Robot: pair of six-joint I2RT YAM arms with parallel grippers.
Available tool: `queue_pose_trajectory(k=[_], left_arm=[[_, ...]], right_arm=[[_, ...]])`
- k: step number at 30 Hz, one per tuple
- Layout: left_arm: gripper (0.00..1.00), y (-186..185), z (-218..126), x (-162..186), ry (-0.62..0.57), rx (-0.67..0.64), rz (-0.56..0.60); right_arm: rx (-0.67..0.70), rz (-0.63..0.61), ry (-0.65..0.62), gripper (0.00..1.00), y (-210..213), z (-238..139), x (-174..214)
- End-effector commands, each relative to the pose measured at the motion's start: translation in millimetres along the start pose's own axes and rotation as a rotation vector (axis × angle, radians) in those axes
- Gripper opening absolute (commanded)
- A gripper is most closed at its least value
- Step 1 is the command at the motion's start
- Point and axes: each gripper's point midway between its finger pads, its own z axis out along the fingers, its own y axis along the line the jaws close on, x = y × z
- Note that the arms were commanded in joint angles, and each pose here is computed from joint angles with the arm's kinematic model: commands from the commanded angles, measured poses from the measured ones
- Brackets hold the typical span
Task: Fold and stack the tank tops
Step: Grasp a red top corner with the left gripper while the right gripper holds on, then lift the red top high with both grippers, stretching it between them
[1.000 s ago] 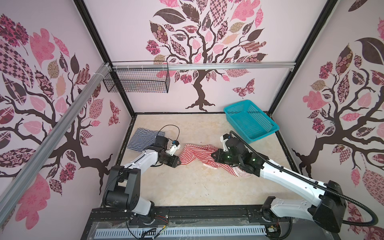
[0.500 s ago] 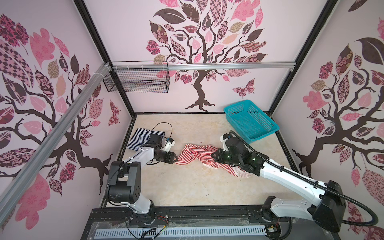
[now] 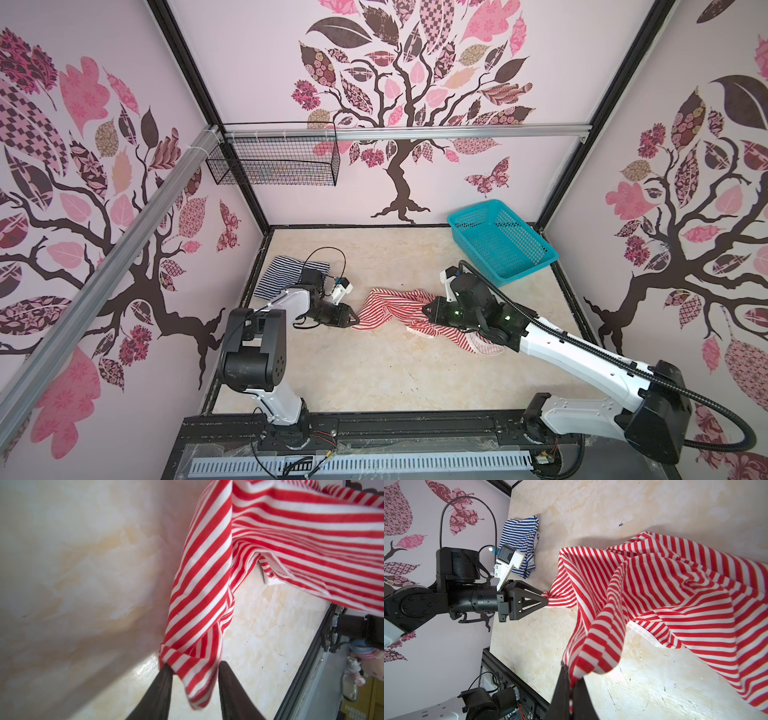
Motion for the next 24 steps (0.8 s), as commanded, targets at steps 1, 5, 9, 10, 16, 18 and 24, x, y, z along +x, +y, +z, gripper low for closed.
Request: queue_pose_trajectory(k=[1, 5, 9, 10, 16, 18, 24], left_arm=[[0.24, -12, -6, -10, -0.015, 0.076, 0.011], [0.03, -20, -12, -11, -0.016, 0.11, 0.016], [0.0, -35, -39, -26, -0.054, 0.2, -0.013], [0.0, -39, -53, -35, -0.082, 0.204, -0.009], [0.0, -76, -187, -100, -0.351, 0.076, 0.104], [0.0, -93, -239, -114, -0.462, 0.038, 0.12], [0.0, -153, -379, -122, -0.767, -0.059, 0.199]], right_arm=[[-0.004, -0.016, -0.018, 0.0, 8, -6, -10], [-0.009, -0.022, -0.03, 0.0, 12, -10, -15], [-0.018, -0.032, -0.068, 0.0, 19, -22, -28], [-0.026, -0.04, -0.084, 0.0, 24, -30, -35], [-0.091, -0.124, -0.241, 0.0, 76, -104, -97], [-0.123, -0.149, -0.3, 0.0, 97, -137, -117], [-0.221, -0.198, -0.486, 0.0, 146, -244, -152]])
